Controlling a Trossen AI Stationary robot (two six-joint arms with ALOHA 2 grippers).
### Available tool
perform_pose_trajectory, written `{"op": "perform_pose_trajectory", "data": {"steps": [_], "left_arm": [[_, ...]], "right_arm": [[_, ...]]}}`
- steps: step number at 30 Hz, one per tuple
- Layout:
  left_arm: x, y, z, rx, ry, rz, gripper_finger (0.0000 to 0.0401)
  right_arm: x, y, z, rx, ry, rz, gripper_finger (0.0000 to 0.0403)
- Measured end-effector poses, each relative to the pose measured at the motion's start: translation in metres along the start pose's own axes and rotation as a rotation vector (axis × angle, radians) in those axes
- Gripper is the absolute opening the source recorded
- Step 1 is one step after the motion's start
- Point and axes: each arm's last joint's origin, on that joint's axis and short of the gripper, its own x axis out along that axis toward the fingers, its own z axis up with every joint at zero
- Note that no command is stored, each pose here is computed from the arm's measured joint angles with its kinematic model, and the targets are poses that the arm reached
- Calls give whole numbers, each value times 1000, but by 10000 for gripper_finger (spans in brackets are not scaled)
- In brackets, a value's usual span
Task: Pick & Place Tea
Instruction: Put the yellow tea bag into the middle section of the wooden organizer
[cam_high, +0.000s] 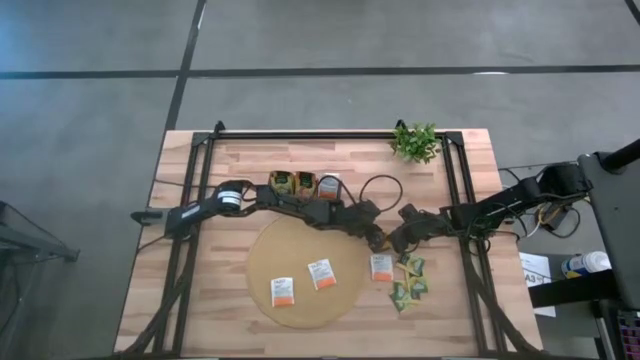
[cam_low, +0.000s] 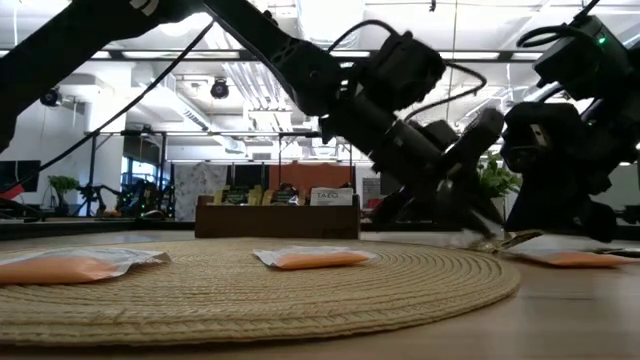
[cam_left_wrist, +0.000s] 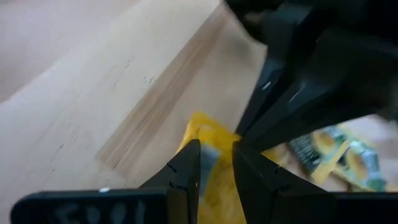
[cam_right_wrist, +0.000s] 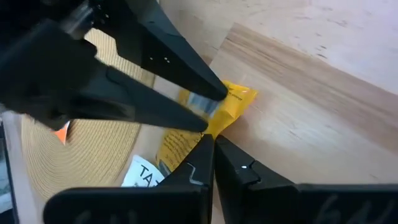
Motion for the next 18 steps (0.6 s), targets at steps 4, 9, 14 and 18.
{"op": "perform_pose_trajectory", "data": {"steps": [4,9,14,18], "left_arm": [[-10,-16,19,22,-55,-42,87],[-43,-35,44,98,-80,-13,87],[-92,-45,63,110,-76,154,87],[-131,-46,71,18,-67,309,87]], "right_arm": [[-1,1,0,-38,0,3,8],[-5,4,2,-143,-12,35,8],[-13,10,6,-365,-51,86,8],[-22,20,13,-608,-88,2,8]]}}
